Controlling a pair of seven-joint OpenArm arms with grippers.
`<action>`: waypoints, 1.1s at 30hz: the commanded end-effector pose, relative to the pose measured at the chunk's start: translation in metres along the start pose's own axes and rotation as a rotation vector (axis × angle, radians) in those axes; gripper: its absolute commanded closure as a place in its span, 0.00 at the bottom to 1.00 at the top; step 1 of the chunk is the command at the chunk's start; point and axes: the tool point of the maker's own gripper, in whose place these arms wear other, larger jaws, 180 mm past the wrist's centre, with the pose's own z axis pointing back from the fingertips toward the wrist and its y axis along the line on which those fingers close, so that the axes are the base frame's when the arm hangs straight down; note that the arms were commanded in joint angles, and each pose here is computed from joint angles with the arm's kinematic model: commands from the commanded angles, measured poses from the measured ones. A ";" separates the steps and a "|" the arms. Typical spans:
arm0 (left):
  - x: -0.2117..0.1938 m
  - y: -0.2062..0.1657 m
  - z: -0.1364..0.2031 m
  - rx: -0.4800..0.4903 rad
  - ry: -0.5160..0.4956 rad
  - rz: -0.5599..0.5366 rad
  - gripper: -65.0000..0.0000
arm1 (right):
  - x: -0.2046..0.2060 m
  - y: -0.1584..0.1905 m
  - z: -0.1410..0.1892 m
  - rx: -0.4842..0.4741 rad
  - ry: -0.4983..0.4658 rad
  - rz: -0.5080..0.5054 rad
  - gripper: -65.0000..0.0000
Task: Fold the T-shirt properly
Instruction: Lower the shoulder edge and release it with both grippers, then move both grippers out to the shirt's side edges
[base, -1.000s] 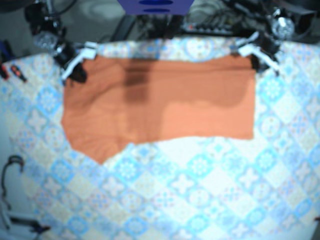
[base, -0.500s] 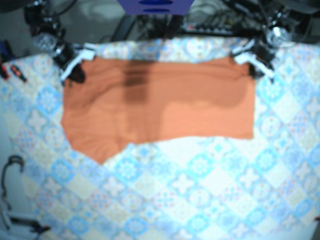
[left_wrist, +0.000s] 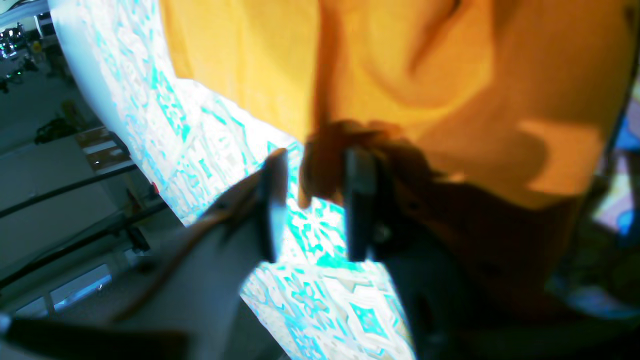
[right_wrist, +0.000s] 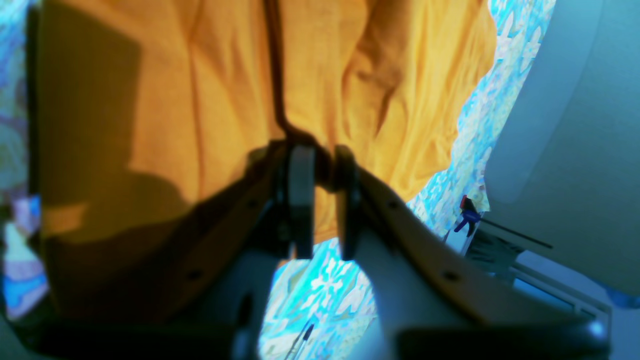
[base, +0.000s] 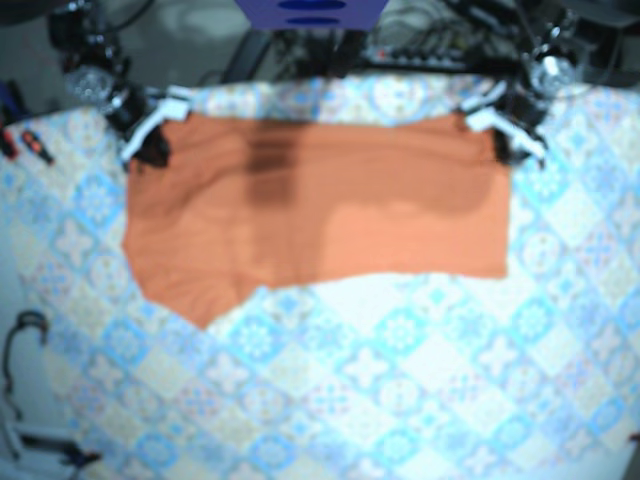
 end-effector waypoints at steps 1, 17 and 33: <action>-0.003 0.009 0.001 0.027 -0.001 -0.015 0.65 | -0.004 -0.010 0.001 -0.031 0.000 0.011 0.82; -0.008 0.019 0.002 0.055 0.011 -0.006 0.05 | -0.012 -0.010 0.003 -0.033 0.021 0.002 0.45; -0.008 0.122 0.040 0.108 -0.071 0.571 0.06 | -0.077 -0.159 0.025 -0.337 0.114 -0.339 0.46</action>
